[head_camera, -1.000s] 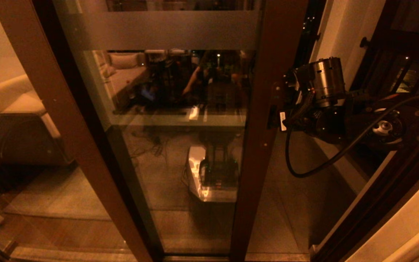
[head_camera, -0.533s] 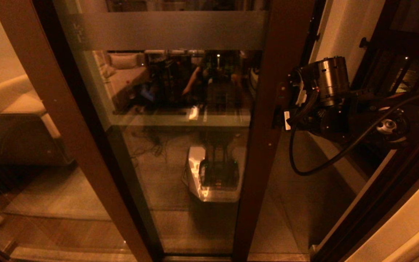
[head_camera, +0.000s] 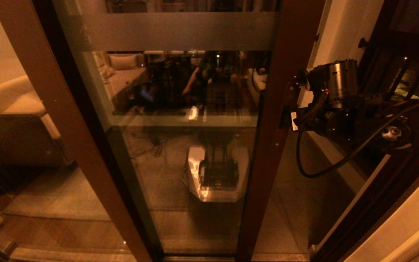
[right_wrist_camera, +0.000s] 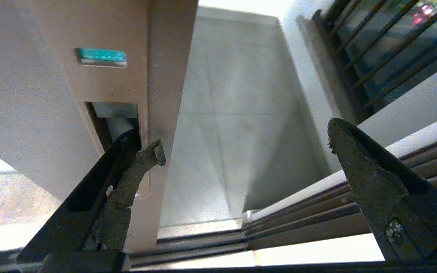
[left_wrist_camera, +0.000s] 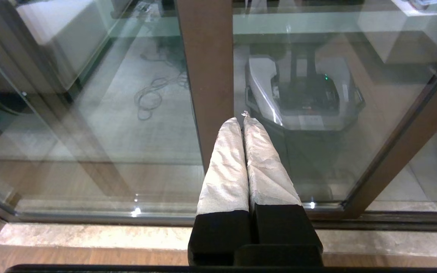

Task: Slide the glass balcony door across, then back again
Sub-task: Close the slid door

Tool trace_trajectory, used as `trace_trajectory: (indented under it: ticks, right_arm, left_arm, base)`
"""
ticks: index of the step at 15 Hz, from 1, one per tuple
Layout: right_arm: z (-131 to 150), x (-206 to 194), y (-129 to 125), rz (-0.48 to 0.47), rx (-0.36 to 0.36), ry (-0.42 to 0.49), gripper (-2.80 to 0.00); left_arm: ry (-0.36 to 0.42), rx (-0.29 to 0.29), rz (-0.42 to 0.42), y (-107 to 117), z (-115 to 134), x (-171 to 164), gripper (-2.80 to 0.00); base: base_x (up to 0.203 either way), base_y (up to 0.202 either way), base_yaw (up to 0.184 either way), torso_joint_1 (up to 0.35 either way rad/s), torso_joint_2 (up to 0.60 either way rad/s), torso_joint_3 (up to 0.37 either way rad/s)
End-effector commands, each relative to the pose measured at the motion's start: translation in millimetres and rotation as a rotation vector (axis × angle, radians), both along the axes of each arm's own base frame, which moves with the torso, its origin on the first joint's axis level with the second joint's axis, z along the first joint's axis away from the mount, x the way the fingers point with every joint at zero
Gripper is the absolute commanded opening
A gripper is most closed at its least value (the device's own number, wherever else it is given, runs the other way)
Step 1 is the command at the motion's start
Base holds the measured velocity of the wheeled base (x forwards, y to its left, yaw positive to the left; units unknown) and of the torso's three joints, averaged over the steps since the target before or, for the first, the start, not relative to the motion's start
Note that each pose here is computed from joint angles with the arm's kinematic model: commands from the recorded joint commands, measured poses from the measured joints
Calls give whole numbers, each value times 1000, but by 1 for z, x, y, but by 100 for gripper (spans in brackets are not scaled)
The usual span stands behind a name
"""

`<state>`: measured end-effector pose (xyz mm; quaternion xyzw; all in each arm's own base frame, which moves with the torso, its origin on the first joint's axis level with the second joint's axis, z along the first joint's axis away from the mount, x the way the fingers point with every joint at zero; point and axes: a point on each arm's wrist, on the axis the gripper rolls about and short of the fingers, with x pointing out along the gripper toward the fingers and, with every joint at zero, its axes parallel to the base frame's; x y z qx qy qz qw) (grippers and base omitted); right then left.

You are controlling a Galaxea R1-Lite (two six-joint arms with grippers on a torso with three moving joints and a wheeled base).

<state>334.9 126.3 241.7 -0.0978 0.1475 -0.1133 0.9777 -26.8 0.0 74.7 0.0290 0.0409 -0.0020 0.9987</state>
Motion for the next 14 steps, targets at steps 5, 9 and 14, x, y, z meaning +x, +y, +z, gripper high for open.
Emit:
trace_trajectory:
  ticks: [5, 9, 14]
  right_arm:
    - [1, -1, -11, -22, -4, -7, 0]
    - [2, -7, -15, -26, -12, -2, 0]
    - [2, -12, -18, -26, -15, -16, 0]
  left_arm:
    - [1, 0, 0, 0, 0, 0, -280]
    - [1, 0, 0, 0, 0, 0, -280]
    - [1, 0, 0, 0, 0, 0, -280]
  base:
    - [0, 0, 0, 0, 0, 0]
    - [0, 0, 0, 0, 0, 0]
    - [0, 0, 0, 0, 0, 0]
